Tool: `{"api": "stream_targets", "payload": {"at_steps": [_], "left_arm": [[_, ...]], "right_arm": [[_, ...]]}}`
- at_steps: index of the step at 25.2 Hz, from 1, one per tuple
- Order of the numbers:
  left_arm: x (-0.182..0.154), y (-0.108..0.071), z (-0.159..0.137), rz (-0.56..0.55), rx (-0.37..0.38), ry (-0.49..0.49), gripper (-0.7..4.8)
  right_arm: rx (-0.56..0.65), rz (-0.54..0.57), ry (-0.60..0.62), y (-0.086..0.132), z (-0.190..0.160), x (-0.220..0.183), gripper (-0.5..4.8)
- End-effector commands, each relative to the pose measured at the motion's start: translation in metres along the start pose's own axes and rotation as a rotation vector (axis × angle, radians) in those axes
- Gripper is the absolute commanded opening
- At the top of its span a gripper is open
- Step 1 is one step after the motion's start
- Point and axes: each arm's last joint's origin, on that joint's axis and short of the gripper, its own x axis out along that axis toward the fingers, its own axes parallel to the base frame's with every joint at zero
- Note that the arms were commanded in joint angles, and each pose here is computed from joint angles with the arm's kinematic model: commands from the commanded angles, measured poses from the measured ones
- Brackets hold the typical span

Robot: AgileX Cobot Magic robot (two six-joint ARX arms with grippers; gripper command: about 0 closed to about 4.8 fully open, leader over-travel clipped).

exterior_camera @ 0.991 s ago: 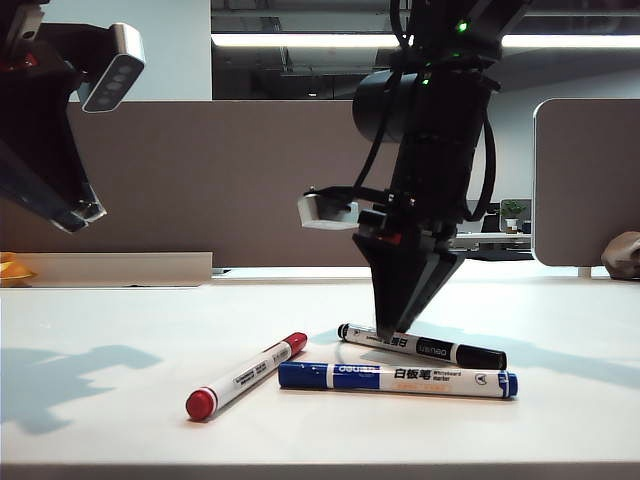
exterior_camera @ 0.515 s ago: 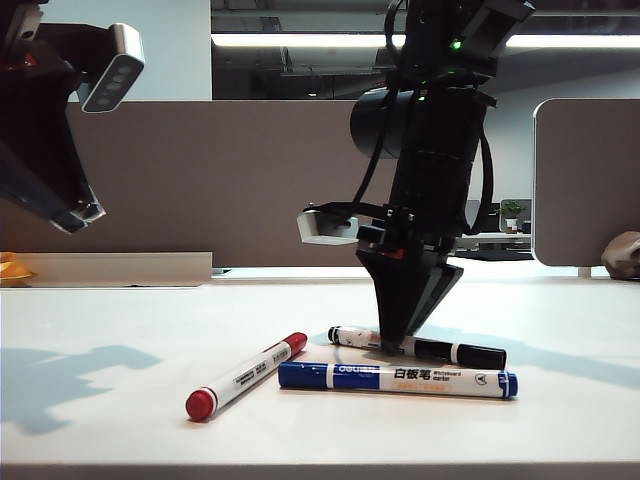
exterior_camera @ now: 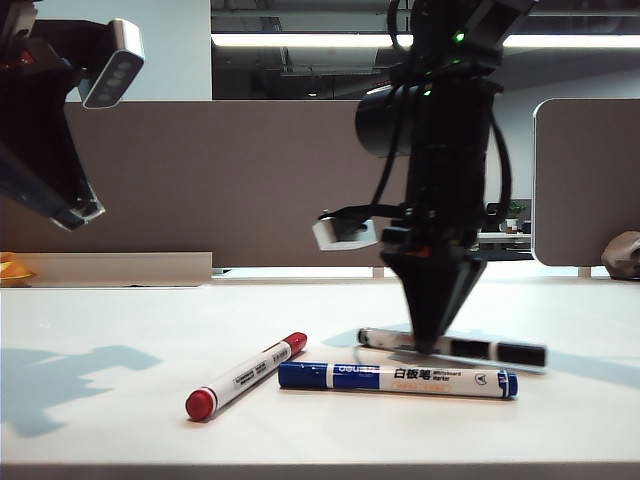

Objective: Pick up the markers one by one and line them up horizontally in a straight line on the table.

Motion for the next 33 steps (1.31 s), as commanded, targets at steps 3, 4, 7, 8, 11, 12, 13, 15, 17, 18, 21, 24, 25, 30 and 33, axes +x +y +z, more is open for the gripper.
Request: {"api": "stream_targets", "payload": {"at_steps": [3,4,7,8,11,12,13,15,17,18,21,24,25,30,33], "left_arm": [[-0.007,-0.004,0.0,0.002,0.025,-0.03,1.24],[-0.008,-0.005,0.0,0.004,0.028,-0.034,1.24],[-0.013,-0.008,-0.001,0.009,0.037,-0.049,1.24],[-0.013,-0.009,-0.001,0.01,0.039,-0.052,1.24],[-0.015,-0.009,-0.001,0.011,0.04,-0.054,1.24],[-0.015,-0.01,-0.002,0.01,0.039,-0.052,1.24],[-0.015,-0.01,-0.002,0.01,0.039,-0.052,1.24],[-0.016,-0.01,-0.002,0.011,0.041,-0.056,1.24],[-0.017,-0.011,-0.002,0.012,0.042,-0.058,1.24],[-0.017,-0.011,-0.003,0.012,0.042,-0.058,1.24],[-0.019,-0.013,-0.004,0.013,0.045,-0.06,1.24],[-0.021,-0.014,-0.004,0.016,0.058,-0.067,1.24],[-0.021,-0.014,-0.004,0.015,0.058,-0.067,1.24],[-0.021,-0.014,-0.004,0.016,0.059,-0.068,1.24],[-0.022,-0.015,-0.004,0.018,0.081,-0.071,1.24]], "right_arm": [[-0.013,-0.025,-0.014,0.001,-0.009,-0.027,0.4],[-0.009,-0.024,-0.012,0.001,-0.011,-0.031,0.4],[0.001,0.008,0.059,0.005,-0.023,-0.042,0.4],[0.002,0.017,0.079,0.006,-0.025,-0.043,0.4],[0.005,0.038,0.125,0.008,-0.03,-0.044,0.4],[0.006,0.046,0.142,0.009,-0.032,-0.044,0.4],[0.007,0.053,0.157,0.01,-0.033,-0.044,0.4],[0.008,0.059,0.173,0.01,-0.035,-0.044,0.4],[0.007,0.043,0.189,0.01,-0.036,-0.044,0.4],[0.014,0.035,0.205,0.008,-0.038,-0.045,0.4],[0.046,0.058,0.276,0.004,-0.048,-0.046,0.41],[0.072,0.079,0.32,0.001,-0.054,-0.048,0.43],[0.072,0.08,0.324,0.002,-0.054,-0.048,0.45],[0.04,0.086,0.323,0.002,-0.055,-0.049,0.54],[-0.011,0.096,0.324,0.005,-0.061,-0.048,0.55]]}}
